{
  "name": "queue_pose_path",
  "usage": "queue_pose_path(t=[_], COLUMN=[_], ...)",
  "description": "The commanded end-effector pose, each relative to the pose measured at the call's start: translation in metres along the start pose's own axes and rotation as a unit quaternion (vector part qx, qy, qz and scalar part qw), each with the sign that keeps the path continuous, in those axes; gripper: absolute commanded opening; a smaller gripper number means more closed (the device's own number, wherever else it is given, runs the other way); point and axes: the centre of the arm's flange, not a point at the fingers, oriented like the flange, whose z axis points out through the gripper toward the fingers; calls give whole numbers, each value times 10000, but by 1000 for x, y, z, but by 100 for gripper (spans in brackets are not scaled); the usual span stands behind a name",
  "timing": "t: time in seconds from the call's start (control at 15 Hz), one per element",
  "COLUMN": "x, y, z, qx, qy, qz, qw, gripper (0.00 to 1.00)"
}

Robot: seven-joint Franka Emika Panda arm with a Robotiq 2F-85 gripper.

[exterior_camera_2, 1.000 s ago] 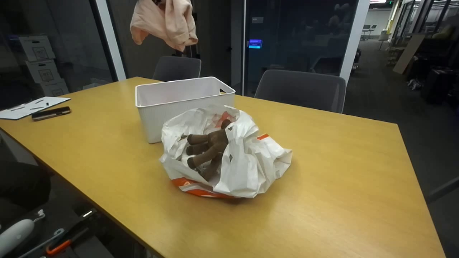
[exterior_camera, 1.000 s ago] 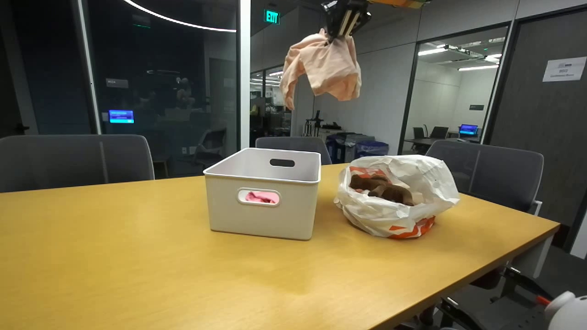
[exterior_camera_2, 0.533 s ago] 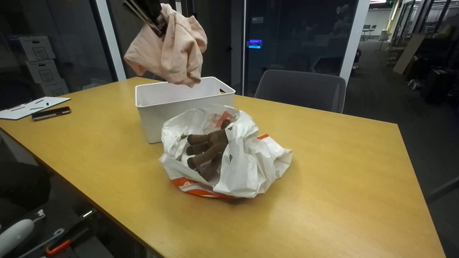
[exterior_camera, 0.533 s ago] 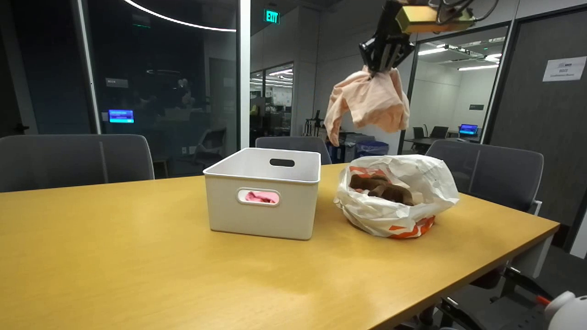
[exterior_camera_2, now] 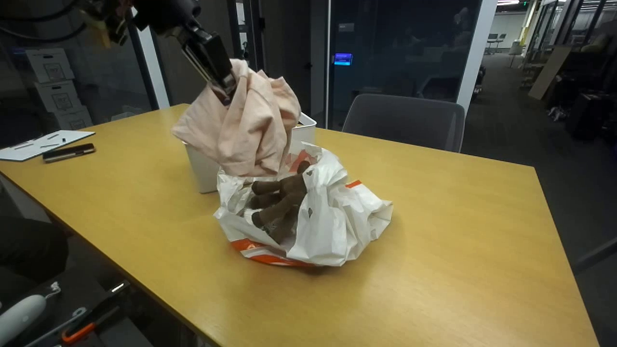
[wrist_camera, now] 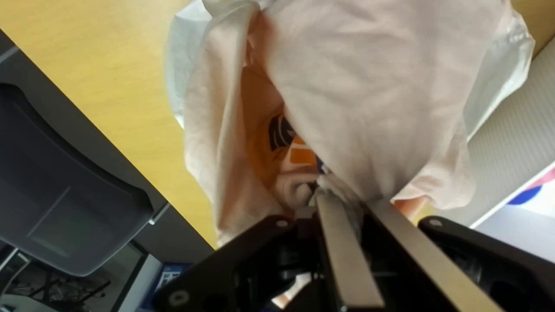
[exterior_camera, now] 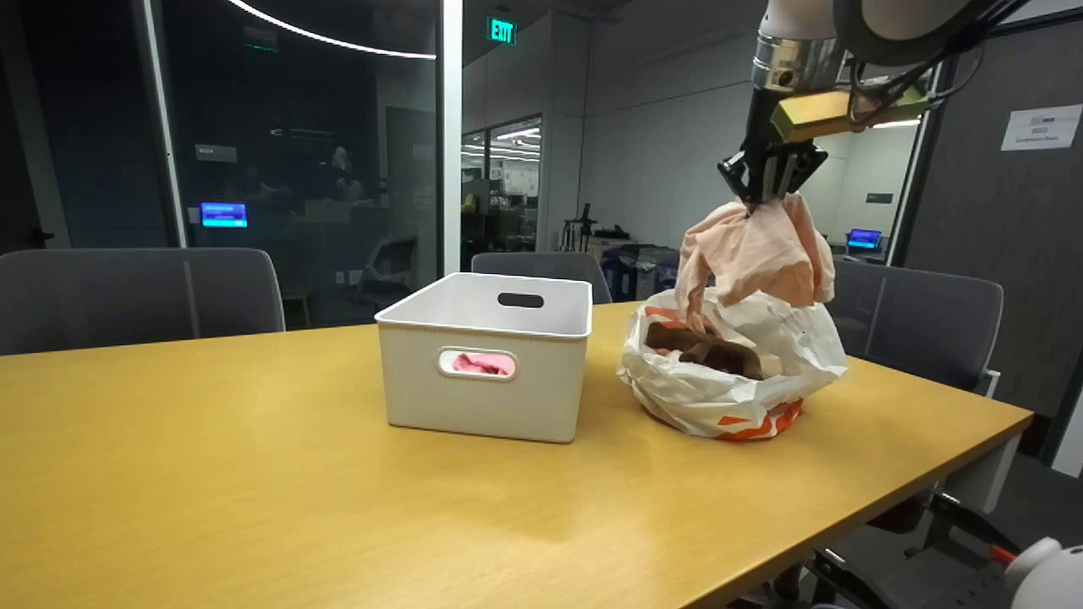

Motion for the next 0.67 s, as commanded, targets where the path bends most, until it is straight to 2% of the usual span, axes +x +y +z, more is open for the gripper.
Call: queue_pose_path(t=[0.0,0.27,0.6], x=[-24,-33,-16], y=[-2,-11,-22], z=[28,71,102], qx=[-50,-4,-144], qy=[-423,-731,-335], qz=[70,-111,-917], qw=[9991,9973,9951], gripper=[7,7,8])
